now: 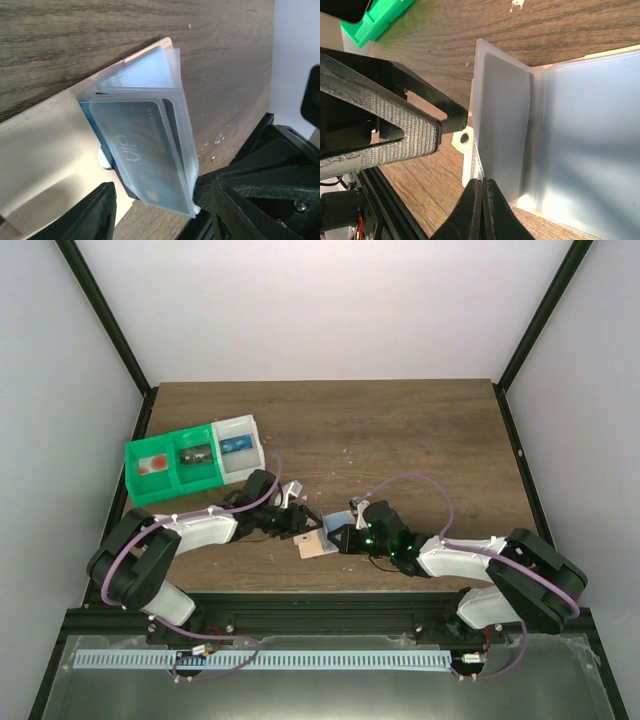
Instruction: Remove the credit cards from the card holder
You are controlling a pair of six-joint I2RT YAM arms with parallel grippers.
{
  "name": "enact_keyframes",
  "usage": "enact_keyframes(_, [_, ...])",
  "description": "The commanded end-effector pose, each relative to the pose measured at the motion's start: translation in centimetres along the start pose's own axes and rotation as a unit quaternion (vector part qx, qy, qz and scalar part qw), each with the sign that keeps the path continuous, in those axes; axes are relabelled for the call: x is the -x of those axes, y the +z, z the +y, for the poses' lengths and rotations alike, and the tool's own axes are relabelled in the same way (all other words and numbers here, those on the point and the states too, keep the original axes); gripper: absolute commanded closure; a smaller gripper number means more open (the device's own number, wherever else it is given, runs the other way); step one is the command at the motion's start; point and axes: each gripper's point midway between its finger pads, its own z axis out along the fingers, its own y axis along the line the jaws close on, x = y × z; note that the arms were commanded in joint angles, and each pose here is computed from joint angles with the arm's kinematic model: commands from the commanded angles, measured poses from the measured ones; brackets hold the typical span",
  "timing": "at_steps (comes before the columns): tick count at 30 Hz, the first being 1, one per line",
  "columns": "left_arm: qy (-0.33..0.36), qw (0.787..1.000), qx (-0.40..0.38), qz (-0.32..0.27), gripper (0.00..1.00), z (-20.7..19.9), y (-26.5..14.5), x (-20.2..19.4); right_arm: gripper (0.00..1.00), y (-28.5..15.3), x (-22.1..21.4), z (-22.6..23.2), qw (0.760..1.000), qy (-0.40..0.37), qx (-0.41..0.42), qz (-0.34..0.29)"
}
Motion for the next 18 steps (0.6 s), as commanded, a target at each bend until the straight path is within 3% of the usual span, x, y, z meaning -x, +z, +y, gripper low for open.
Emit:
enact_keyframes(1, [0.001, 0.999, -0.038, 0.006, 0.46, -1.0, 0.2, -0.2, 1.00, 0.2, 0.6, 1.0, 1.000, -0.013, 0.016, -0.001])
enact_keyframes(18, [-0.004, 1.000, -0.003, 0.009, 0.50, 1.0, 0.9, -0.3, 0.99, 0.7, 0.1, 1.0, 1.000, -0.008, 0.021, 0.010])
